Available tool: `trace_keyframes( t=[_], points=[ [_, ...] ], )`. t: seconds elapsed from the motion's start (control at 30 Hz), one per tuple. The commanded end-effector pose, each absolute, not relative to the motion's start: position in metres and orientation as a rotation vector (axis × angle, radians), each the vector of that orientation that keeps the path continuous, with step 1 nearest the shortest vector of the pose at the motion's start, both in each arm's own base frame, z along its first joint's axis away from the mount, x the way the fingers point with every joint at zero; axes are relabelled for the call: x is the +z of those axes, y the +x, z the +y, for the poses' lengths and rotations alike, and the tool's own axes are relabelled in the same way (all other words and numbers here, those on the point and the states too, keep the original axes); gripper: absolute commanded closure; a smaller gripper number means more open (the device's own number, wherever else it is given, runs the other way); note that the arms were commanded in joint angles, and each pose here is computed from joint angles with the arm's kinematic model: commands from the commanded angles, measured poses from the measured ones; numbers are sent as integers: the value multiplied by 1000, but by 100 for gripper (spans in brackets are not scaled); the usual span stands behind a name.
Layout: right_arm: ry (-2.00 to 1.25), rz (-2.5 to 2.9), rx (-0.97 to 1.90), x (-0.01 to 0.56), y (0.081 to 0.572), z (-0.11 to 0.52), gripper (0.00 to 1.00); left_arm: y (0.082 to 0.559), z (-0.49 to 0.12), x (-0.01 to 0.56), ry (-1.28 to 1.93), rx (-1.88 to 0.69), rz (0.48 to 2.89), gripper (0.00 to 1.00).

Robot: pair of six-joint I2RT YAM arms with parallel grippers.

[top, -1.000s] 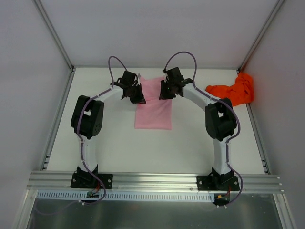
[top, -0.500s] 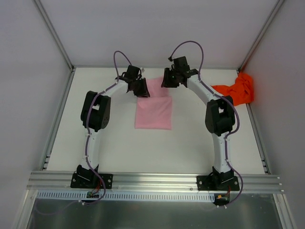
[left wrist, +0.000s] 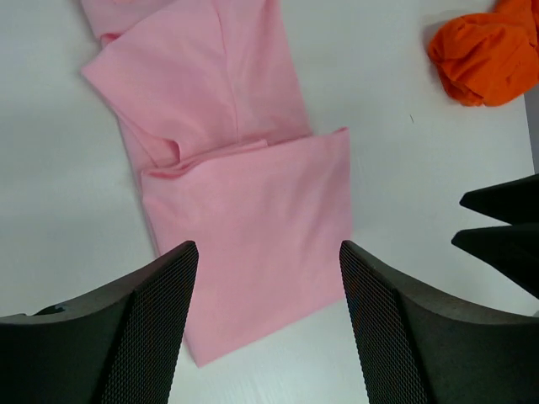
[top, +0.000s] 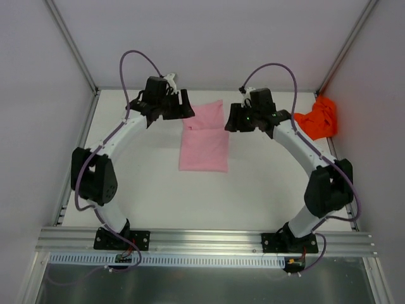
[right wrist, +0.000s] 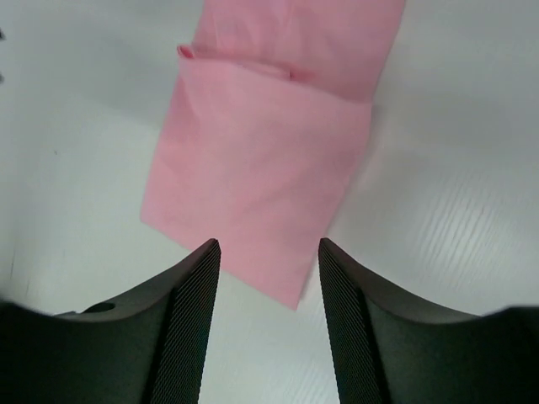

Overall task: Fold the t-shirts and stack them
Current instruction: Fold the folded rectangular tshirt in 1/3 of the way, then grab one side of the 2/3 rectangular tshirt with both arms

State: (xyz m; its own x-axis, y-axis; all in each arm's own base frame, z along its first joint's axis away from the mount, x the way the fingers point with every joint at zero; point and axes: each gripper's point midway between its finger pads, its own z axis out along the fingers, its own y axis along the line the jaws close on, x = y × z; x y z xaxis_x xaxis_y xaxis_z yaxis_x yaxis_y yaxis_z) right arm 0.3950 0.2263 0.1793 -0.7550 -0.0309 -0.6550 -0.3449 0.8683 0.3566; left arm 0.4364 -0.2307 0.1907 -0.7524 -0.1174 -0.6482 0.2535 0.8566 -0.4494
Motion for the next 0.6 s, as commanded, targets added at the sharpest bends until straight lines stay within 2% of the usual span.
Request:
trace_keyframes(
  t=[0.0,0.23,0.37,0.57],
  points=[
    [-226,2446,630,148,354,214,46,404,-210,173,47,-666,2373,32],
    [-85,2603,662,78,297,206,45,323,-201,86,-101,-759,2562,32],
    [-54,2646,670,55,285,209,45,303,-201,59,-149,-784,2608,33],
    [-55,2678,691,37,285,226,44,301,-205,38,-155,-799,2636,35]
  ],
)
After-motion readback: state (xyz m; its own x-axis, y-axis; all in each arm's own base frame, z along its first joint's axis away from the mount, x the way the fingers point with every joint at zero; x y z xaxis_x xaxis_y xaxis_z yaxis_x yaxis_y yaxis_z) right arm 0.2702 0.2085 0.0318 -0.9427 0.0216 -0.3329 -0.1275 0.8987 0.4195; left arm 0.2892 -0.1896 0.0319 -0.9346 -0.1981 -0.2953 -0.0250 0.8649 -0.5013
